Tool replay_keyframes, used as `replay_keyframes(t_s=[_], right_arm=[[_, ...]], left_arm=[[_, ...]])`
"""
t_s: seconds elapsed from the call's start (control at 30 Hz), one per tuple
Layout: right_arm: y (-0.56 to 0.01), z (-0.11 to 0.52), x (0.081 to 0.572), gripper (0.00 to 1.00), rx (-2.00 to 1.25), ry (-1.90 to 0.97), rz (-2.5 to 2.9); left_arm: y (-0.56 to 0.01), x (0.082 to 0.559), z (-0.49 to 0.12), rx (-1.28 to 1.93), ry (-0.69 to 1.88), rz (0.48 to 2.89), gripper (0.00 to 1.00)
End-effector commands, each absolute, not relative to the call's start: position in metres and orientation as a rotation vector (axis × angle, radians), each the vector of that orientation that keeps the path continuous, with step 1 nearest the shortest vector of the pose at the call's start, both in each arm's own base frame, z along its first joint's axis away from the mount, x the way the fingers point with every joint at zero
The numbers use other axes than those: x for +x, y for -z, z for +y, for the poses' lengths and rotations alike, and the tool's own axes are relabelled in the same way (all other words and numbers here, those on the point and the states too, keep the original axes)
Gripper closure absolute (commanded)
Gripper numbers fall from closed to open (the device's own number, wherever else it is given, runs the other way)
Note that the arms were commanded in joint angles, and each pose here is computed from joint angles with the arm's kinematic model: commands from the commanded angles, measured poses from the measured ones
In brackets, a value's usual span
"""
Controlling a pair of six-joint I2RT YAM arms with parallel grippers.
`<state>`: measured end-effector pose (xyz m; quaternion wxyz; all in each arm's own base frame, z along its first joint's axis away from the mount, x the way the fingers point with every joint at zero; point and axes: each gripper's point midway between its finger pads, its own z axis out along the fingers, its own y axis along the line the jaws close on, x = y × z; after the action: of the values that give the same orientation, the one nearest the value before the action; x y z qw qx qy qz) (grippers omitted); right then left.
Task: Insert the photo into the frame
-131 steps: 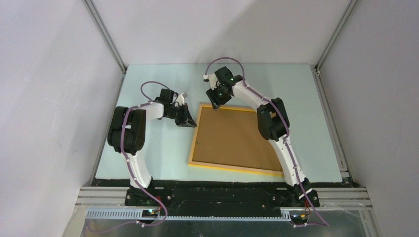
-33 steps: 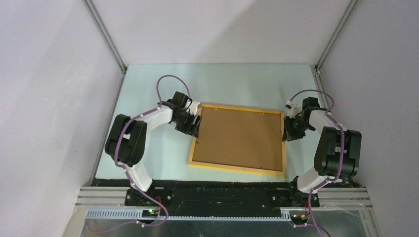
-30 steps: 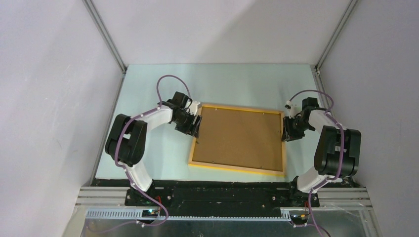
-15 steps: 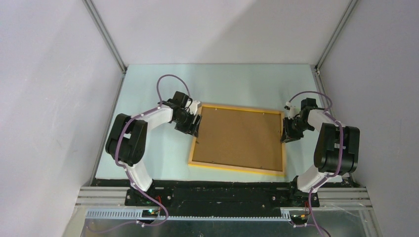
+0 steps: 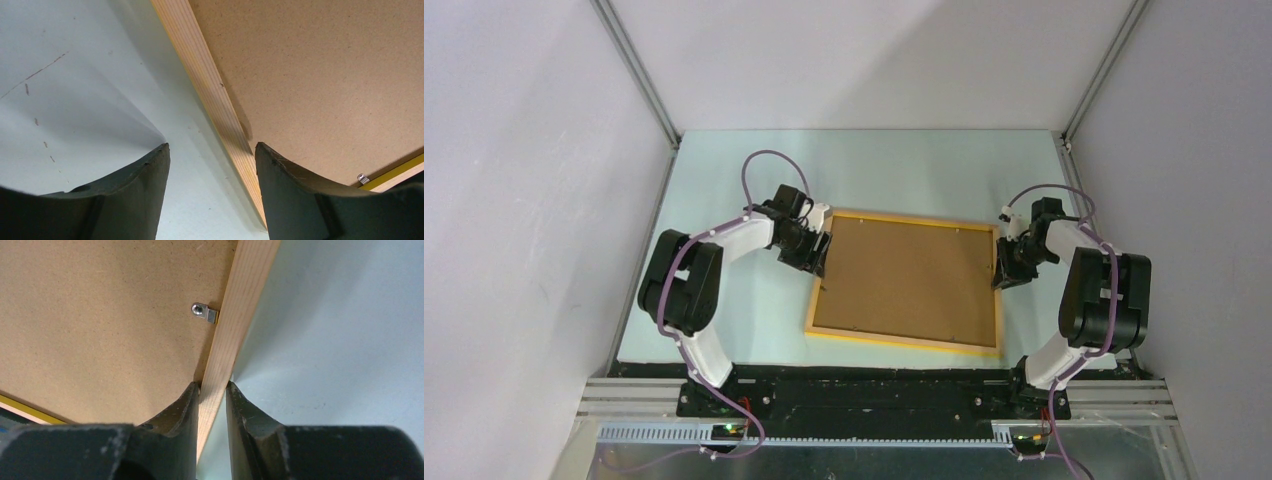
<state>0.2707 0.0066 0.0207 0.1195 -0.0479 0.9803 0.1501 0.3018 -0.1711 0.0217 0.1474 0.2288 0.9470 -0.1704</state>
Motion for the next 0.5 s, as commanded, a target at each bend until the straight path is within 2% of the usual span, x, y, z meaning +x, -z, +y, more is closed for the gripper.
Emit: replay_keyframes(t_s=[0.0, 0.47], right_arm=[[-0.016, 0.010, 0.275, 0.91, -0.168, -0.428, 2.877], [-0.016, 0.010, 0.275, 0.93, -0.168, -0.425, 2.876]], left_arm=[[-0.010, 0.281, -0.171, 0.746, 0.523, 2.755, 0.31], [-0.006, 0.267, -0.177, 0.825, 0.538, 2.767, 0.31]])
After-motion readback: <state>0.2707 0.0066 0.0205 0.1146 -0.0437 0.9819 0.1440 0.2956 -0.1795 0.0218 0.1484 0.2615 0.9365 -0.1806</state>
